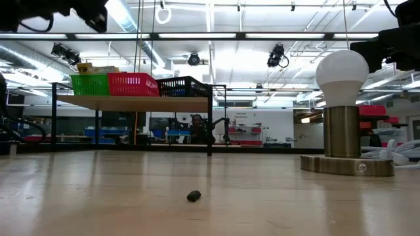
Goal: Pick & Place Office Desk Supplies
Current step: Return to Home Position
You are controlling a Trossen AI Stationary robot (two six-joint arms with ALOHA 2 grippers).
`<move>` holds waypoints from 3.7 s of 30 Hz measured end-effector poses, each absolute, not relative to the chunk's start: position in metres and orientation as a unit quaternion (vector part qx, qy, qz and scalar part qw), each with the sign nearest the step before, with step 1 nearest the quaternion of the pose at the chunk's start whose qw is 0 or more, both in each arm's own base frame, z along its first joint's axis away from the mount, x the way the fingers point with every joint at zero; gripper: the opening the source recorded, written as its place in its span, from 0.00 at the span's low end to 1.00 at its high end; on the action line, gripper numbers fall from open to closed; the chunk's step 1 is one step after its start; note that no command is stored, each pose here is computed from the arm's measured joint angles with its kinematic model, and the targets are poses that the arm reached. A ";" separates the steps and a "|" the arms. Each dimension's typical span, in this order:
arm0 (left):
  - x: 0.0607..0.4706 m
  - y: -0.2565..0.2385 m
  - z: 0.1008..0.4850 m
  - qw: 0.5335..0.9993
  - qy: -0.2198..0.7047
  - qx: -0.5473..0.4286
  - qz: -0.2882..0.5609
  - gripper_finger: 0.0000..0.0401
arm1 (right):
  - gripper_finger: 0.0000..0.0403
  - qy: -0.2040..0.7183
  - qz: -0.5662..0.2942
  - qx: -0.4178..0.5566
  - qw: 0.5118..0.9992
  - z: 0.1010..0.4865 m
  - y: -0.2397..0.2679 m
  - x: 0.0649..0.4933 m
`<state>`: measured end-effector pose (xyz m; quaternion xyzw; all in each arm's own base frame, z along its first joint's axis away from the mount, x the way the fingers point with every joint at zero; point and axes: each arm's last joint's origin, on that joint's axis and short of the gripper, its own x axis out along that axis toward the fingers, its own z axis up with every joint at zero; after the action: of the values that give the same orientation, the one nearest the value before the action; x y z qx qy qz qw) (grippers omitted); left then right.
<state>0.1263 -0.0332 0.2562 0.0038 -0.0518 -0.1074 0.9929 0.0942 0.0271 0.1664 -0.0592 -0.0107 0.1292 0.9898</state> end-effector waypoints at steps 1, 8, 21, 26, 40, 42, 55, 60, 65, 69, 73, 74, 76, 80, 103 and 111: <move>0.127 -0.033 0.251 0.992 -0.059 0.000 -0.107 0.54 | 0.55 -0.011 0.129 -0.059 0.990 0.166 0.027 0.094; 0.124 -0.033 0.221 0.990 -0.096 0.001 -0.106 0.54 | 0.55 -0.011 0.129 -0.059 0.990 0.166 0.027 0.094; 0.104 -0.027 0.193 0.985 -0.129 -0.033 -0.106 0.54 | 0.55 -0.011 0.129 -0.059 0.990 0.166 0.027 0.094; 0.093 -0.023 0.189 0.989 -0.117 -0.036 -0.089 0.54 | 0.55 -0.011 0.129 -0.059 0.990 0.166 0.027 0.094; 0.095 -0.016 0.172 0.999 -0.029 -0.023 0.034 0.44 | 0.55 -0.011 0.129 -0.059 0.990 0.166 0.027 0.094; 0.096 -0.016 0.171 0.999 -0.027 -0.004 0.036 0.42 | 0.55 -0.011 0.129 -0.059 0.990 0.166 0.027 0.094; 0.096 -0.021 0.169 0.998 -0.019 0.023 -0.047 0.37 | 0.55 -0.011 0.129 -0.059 0.990 0.166 0.027 0.094; 0.096 -0.023 0.169 0.997 -0.017 0.023 -0.073 0.37 | 0.55 -0.011 0.129 -0.059 0.990 0.166 0.027 0.094; 0.096 -0.023 0.169 0.997 -0.018 0.023 -0.073 0.37 | 0.55 -0.011 0.129 -0.059 0.990 0.166 0.027 0.094; 0.096 -0.023 0.169 0.996 -0.019 0.038 -0.073 0.37 | 0.55 -0.011 0.129 -0.059 0.990 0.166 0.027 0.094; 0.096 -0.024 0.169 0.994 -0.023 0.048 -0.100 0.37 | 0.55 -0.011 0.129 -0.059 0.990 0.166 0.027 0.094; 0.095 -0.025 0.169 0.992 -0.024 0.049 -0.117 0.37 | 0.55 -0.011 0.129 -0.059 0.990 0.166 0.027 0.094; 0.095 -0.028 0.169 0.986 -0.027 0.049 -0.159 0.37 | 0.55 -0.011 0.129 -0.059 0.990 0.166 0.027 0.094; 0.094 -0.030 0.170 0.979 -0.031 0.049 -0.195 0.37 | 0.55 -0.012 0.129 -0.072 0.989 0.166 0.027 0.094; 0.096 -0.014 0.172 0.994 -0.023 0.074 0.072 0.37 | 0.55 -0.004 -0.029 -0.037 0.999 0.167 -0.007 0.098; 0.096 -0.020 0.170 0.994 -0.022 0.100 -0.029 0.37 | 0.55 -0.002 -0.034 -0.034 0.999 0.166 -0.008 0.098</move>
<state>0.0965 -0.0203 0.1696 0.1005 -0.0218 -0.0294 0.9943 0.0976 -0.0084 0.1663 -0.0341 -0.0016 -0.0342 0.9988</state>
